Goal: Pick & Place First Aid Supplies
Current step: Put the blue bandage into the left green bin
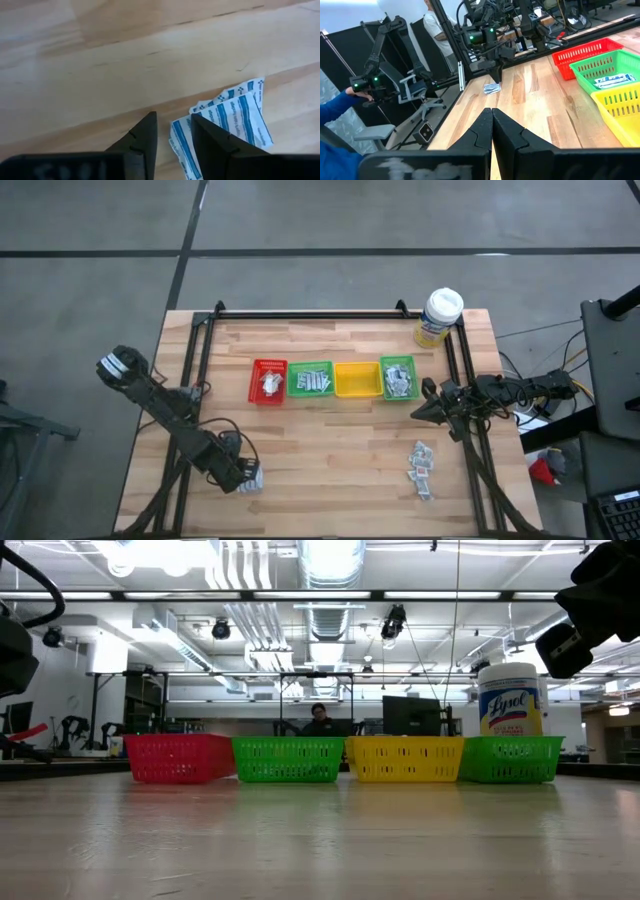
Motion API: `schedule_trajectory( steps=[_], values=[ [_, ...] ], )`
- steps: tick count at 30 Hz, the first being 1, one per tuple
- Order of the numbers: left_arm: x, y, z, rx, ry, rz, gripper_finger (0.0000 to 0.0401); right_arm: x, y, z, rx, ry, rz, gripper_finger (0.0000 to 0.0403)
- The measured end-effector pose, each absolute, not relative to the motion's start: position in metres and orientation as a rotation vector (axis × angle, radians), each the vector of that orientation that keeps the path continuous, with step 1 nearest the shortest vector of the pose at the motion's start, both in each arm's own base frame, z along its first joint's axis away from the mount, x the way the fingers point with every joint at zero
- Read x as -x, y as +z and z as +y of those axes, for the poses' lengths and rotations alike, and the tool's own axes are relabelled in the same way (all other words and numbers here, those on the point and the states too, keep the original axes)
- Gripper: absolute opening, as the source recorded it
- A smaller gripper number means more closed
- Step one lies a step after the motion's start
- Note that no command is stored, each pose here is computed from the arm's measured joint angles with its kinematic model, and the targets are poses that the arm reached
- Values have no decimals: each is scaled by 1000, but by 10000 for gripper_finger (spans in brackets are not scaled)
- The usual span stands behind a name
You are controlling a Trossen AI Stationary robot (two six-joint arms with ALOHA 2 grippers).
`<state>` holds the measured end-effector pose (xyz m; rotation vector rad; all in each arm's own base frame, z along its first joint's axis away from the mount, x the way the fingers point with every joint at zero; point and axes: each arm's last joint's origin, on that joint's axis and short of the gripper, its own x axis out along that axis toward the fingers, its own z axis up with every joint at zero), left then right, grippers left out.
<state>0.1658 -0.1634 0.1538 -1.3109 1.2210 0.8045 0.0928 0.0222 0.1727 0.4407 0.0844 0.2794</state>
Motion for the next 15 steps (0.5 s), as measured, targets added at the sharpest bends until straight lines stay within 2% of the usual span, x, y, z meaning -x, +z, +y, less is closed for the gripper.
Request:
schedule_trajectory(
  steps=[15],
  values=[
    [-161,146,-159,1299,820,1239,78,-93,173,22,-441,279,84,8]
  ],
)
